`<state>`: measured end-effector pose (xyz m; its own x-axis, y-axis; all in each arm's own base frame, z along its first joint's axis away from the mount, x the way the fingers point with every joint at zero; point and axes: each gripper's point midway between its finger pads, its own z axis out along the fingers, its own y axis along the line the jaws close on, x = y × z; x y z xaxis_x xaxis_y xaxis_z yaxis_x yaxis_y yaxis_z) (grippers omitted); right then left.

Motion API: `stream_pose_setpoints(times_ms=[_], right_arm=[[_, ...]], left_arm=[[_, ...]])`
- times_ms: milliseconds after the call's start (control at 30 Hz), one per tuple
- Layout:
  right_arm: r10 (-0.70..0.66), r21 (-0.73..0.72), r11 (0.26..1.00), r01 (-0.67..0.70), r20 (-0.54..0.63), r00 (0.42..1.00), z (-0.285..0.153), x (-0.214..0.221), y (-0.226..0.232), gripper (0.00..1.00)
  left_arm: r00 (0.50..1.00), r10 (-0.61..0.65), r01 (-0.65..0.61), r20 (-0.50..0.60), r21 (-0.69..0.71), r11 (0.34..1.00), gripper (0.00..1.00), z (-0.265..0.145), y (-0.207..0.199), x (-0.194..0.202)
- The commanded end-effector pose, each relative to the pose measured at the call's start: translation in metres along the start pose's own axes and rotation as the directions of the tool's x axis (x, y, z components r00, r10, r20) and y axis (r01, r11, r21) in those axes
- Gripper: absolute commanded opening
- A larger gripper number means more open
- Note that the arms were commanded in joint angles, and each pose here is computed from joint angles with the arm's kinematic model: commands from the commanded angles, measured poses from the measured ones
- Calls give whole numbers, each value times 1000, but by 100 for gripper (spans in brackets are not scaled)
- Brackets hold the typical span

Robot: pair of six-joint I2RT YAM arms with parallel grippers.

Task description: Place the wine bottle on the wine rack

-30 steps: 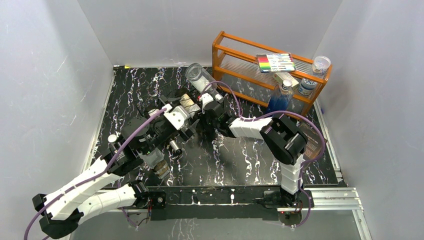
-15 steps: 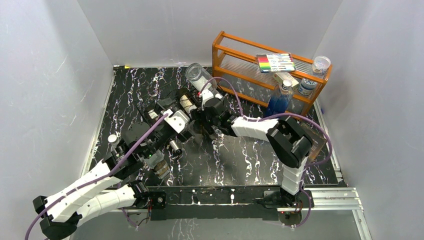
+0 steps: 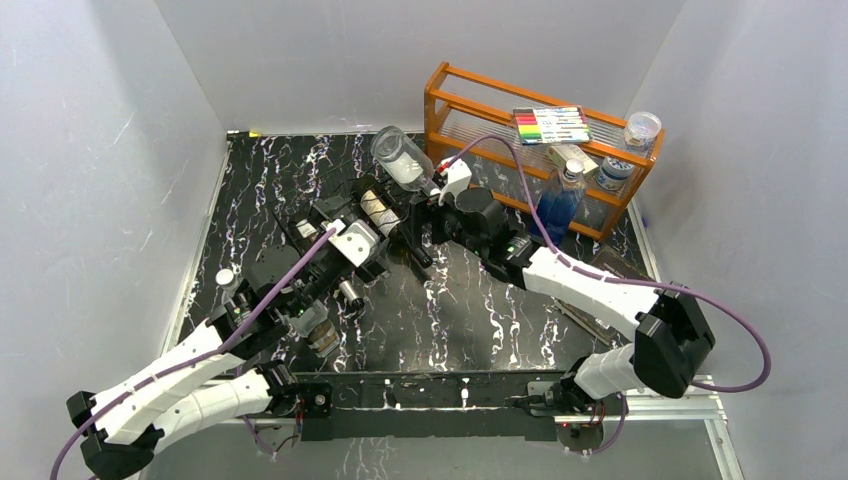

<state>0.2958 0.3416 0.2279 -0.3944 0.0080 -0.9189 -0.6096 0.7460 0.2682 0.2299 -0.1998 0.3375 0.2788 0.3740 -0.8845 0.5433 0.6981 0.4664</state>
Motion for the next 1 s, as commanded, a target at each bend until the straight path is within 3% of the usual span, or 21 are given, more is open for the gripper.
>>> stream_pose_setpoints(times_ms=[0,200,400,500,667,967], right_arm=[[10,47,999,-8,-31,999,-13,6,-9,98],[16,122,992,-17,13,1000,-43,-17,-21,97],[5,307,950,-59,175,985,-105,-84,-49,96],[-29,476,875,-89,235,972,-140,-119,-77,96],[-95,722,686,-90,211,973,-180,-145,-129,95],[-37,849,510,-136,180,983,-221,-154,-199,95]], left_arm=[[1000,-9,10,29,-29,1000,98,-2,7,-7],[999,-42,42,22,-12,999,98,-6,5,-8],[997,-76,76,6,-5,997,98,-1,-2,0],[995,-95,95,-5,-19,995,98,4,-4,5],[984,-171,169,-39,-56,984,98,15,-7,14],[956,-286,285,-56,-36,958,98,22,-20,17]])
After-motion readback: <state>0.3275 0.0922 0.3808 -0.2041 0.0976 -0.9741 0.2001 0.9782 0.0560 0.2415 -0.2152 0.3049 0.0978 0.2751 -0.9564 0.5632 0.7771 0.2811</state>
